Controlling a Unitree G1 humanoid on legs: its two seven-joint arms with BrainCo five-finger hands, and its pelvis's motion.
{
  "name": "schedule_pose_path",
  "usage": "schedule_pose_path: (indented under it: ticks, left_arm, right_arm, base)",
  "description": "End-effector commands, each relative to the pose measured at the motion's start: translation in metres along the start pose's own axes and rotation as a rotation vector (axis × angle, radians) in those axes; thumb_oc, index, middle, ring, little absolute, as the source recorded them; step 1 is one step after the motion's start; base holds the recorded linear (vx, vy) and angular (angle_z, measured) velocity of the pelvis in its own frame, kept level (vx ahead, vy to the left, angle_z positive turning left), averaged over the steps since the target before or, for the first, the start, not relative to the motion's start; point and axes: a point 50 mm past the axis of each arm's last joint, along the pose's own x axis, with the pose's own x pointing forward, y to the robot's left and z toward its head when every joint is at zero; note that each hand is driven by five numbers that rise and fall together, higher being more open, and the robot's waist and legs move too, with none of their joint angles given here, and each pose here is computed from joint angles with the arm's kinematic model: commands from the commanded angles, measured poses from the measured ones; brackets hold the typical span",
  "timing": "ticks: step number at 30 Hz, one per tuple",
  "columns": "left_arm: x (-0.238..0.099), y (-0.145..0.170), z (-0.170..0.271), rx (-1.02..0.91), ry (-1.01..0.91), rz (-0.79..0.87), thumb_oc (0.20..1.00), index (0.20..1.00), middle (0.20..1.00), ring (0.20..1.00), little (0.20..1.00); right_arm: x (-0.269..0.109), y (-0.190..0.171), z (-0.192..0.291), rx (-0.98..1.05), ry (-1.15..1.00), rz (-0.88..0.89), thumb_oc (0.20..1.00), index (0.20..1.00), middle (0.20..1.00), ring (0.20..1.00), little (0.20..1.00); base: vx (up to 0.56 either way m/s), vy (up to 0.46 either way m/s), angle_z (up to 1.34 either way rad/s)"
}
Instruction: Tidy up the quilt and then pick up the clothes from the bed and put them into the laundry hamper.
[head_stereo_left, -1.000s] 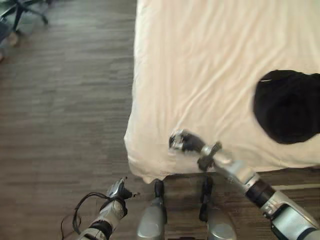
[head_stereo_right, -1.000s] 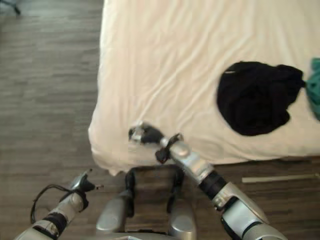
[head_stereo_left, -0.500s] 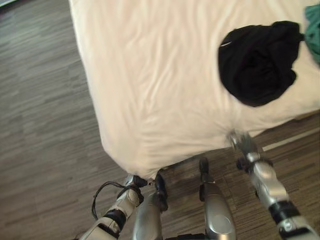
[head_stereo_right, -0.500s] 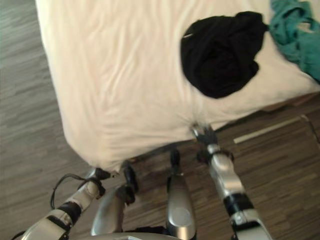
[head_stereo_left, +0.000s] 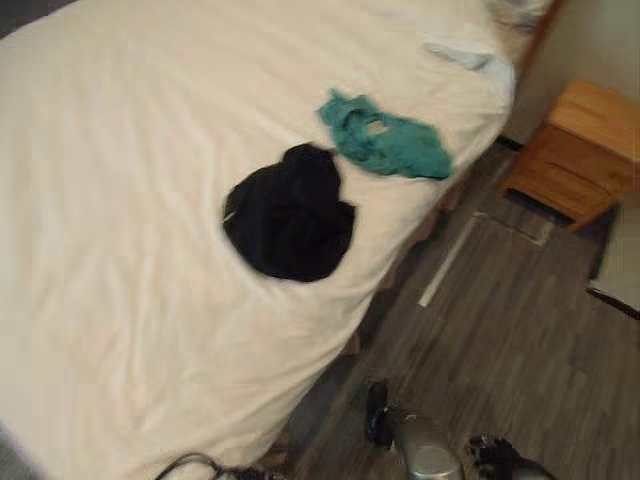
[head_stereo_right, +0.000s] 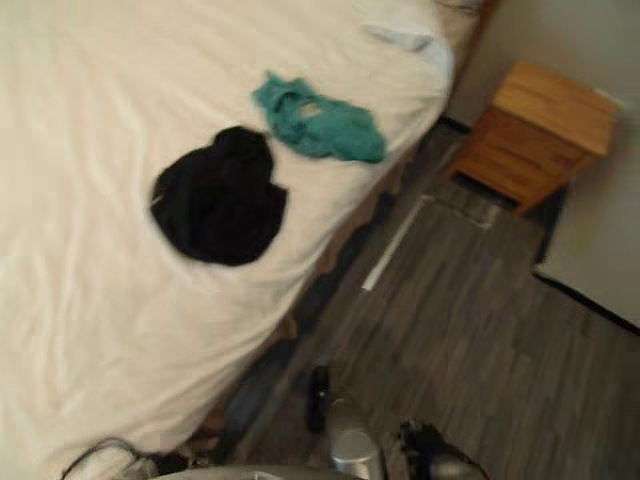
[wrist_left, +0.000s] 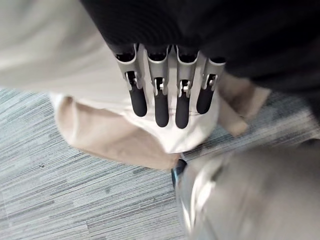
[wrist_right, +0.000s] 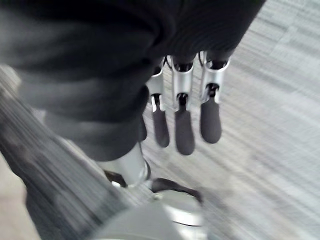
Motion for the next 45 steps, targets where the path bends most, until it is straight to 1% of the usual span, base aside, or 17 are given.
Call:
schedule_pose_path:
  ticks: [1, 3, 6, 8, 10, 12, 19, 23, 26, 29, 30, 33, 35, 36, 41, 45]
  left_arm:
    - [-0.034, 0.080, 0.155, -0.020, -0.535, 0.260, 1.000, 1.000, 1.000, 1.000, 1.000]
    - [-0.029, 0.076, 0.144, -0.103, -0.510, 0.278, 1.000, 1.000, 1.000, 1.000, 1.000]
    - [-0.026, 0.073, 0.134, -0.162, -0.496, 0.280, 1.000, 1.000, 1.000, 1.000, 1.000]
    - [-0.018, 0.068, 0.111, -0.243, -0.427, 0.272, 1.000, 1.000, 1.000, 1.000, 1.000]
    - [-0.016, 0.065, 0.105, -0.245, -0.408, 0.269, 1.000, 1.000, 1.000, 1.000, 1.000]
    - [-0.011, 0.058, 0.086, -0.238, -0.336, 0.255, 1.000, 1.000, 1.000, 1.000, 1.000]
    - [-0.005, 0.061, 0.048, -0.136, -0.219, 0.278, 1.000, 1.000, 1.000, 1.000, 1.000]
    - [-0.006, 0.066, 0.043, -0.076, -0.205, 0.280, 1.000, 1.000, 1.000, 1.000, 1.000]
    - [-0.004, 0.062, 0.036, -0.042, -0.173, 0.267, 1.000, 1.000, 1.000, 1.000, 1.000]
    - [-0.003, 0.052, 0.029, -0.065, -0.159, 0.248, 1.000, 1.000, 1.000, 1.000, 1.000]
    - [-0.002, 0.048, 0.026, -0.092, -0.150, 0.238, 1.000, 1.000, 1.000, 1.000, 1.000]
    - [-0.003, 0.050, 0.021, -0.177, -0.147, 0.253, 1.000, 1.000, 1.000, 1.000, 1.000]
    - [-0.003, 0.053, 0.020, -0.198, -0.149, 0.271, 1.000, 1.000, 1.000, 1.000, 1.000]
    - [-0.005, 0.060, 0.025, -0.240, -0.167, 0.303, 1.000, 1.000, 1.000, 1.000, 1.000]
    - [-0.004, 0.053, 0.022, -0.278, -0.161, 0.307, 1.000, 1.000, 1.000, 1.000, 1.000]
    - [-0.003, 0.050, 0.018, -0.260, -0.141, 0.294, 1.000, 1.000, 1.000, 1.000, 1.000]
  right_arm:
    - [0.000, -0.032, 0.000, -0.152, 0.019, -0.093, 1.000, 1.000, 1.000, 1.000, 1.000]
    - [0.002, -0.031, 0.004, -0.215, 0.030, -0.104, 1.000, 1.000, 1.000, 1.000, 1.000]
    - [0.002, -0.030, 0.004, -0.242, 0.029, -0.108, 1.000, 1.000, 1.000, 1.000, 1.000]
    - [0.002, -0.027, 0.004, -0.224, 0.011, -0.105, 1.000, 1.000, 1.000, 1.000, 1.000]
    - [0.002, -0.027, 0.002, -0.221, 0.012, -0.102, 1.000, 1.000, 1.000, 1.000, 1.000]
    - [0.000, -0.025, -0.005, -0.219, 0.025, -0.088, 1.000, 1.000, 1.000, 1.000, 1.000]
    - [-0.003, -0.029, -0.019, -0.159, 0.064, -0.111, 1.000, 1.000, 1.000, 1.000, 1.000]
    - [-0.006, -0.031, -0.030, -0.105, 0.085, -0.121, 1.000, 1.000, 1.000, 1.000, 1.000]
    - [-0.006, -0.029, -0.032, -0.125, 0.097, -0.123, 1.000, 1.000, 1.000, 1.000, 1.000]
    - [-0.006, -0.028, -0.034, -0.142, 0.097, -0.120, 1.000, 1.000, 1.000, 1.000, 1.000]
    - [-0.006, -0.033, -0.033, -0.154, 0.098, -0.131, 1.000, 1.000, 1.000, 1.000, 1.000]
    - [-0.006, -0.038, -0.028, -0.162, 0.080, -0.136, 1.000, 1.000, 1.000, 1.000, 1.000]
    - [-0.005, -0.041, -0.023, -0.180, 0.066, -0.147, 1.000, 1.000, 1.000, 1.000, 1.000]
    - [-0.003, -0.041, -0.012, -0.213, 0.050, -0.149, 1.000, 1.000, 1.000, 1.000, 1.000]
    - [-0.002, -0.036, -0.005, -0.270, 0.022, -0.128, 1.000, 1.000, 1.000, 1.000, 1.000]
    - [-0.003, -0.040, -0.009, -0.269, 0.029, -0.154, 1.000, 1.000, 1.000, 1.000, 1.000]
  base:
    - [0.31, 0.140, -3.24]
    - [0.37, 0.144, -2.54]
    - [0.25, 0.112, -0.71]
    - [0.56, 0.304, -0.65]
    - [0.33, 0.188, -0.60]
    - [0.38, 0.214, -0.33]
    - [0.45, 0.178, -0.51]
    - [0.45, 0.005, 0.23]
    - [0.78, -0.057, 0.49]
    - [0.53, -0.041, -0.14]
    - [0.72, -0.049, 0.20]
    - [0.52, -0.115, -0.24]
    - [0.37, -0.069, -1.05]
    - [0.50, 0.034, -0.63]
    - [0.65, 0.178, -0.76]
    - [0.65, 0.229, -0.29]
